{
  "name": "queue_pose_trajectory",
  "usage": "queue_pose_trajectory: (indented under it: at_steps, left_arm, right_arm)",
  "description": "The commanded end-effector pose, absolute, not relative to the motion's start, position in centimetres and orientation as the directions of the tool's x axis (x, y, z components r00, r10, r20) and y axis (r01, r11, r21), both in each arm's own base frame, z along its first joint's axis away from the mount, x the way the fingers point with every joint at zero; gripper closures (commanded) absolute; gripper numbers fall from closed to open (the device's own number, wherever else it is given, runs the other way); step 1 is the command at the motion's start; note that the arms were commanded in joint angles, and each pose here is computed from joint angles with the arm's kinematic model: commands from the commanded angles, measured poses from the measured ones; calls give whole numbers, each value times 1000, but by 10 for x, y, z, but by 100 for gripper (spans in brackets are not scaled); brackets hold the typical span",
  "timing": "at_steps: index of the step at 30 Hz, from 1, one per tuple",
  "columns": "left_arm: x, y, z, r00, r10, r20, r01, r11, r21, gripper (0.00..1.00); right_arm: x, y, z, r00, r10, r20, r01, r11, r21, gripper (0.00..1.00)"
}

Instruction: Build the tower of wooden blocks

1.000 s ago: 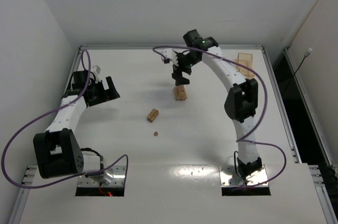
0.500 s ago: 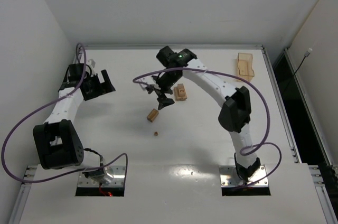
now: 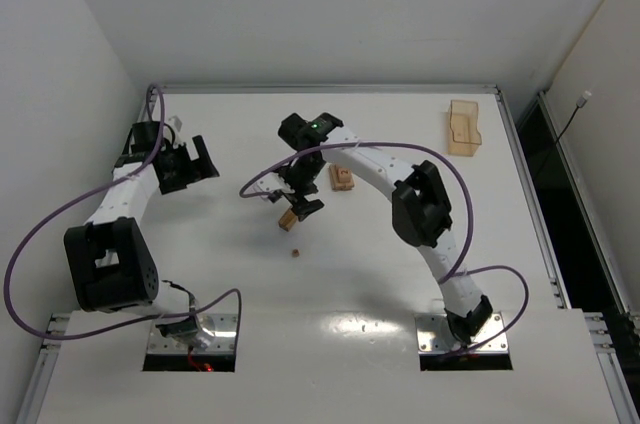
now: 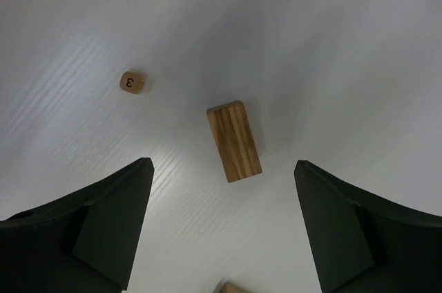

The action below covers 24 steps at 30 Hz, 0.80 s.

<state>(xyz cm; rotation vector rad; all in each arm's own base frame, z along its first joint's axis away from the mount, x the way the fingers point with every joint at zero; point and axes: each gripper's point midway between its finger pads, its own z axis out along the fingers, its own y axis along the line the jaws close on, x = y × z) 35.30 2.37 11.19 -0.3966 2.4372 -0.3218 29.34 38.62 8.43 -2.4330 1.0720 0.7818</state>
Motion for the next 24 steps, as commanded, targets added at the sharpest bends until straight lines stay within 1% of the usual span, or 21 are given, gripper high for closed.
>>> queue_pose_trajectory:
  at_steps: [1, 6, 8, 10, 12, 19, 24]
  left_arm:
    - [363, 32, 122, -725, -386, -571, -215, 914, -344, 0]
    - [366, 32, 125, -720, -384, -578, -212, 915, -344, 0]
    - [366, 32, 122, -725, -386, -571, -215, 914, -344, 0]
    - [366, 32, 122, -725, -386, -571, -215, 914, -344, 0]
    - [366, 32, 119, -730, -387, -564, -219, 913, -344, 0]
    - [366, 32, 119, -730, -387, -564, -219, 913, -344, 0]
    - [365, 32, 113, -735, -388, -556, -222, 912, -344, 0]
  right_arm:
    - [292, 399, 70, 621, -504, -601, -705, -693, -148, 21]
    - [296, 407, 54, 654, -498, -570, -685, -709, -167, 21]
    - [298, 406, 45, 656, -506, -559, -686, -709, -162, 24]
    - [300, 406, 40, 659, -512, -551, -686, -710, -161, 24]
    - [298, 407, 34, 667, -518, -536, -679, -718, -152, 26]
    - [302, 406, 8, 682, -535, -498, -674, -725, -143, 30]
    - [304, 406, 4, 684, -541, -490, -674, -725, -140, 32]
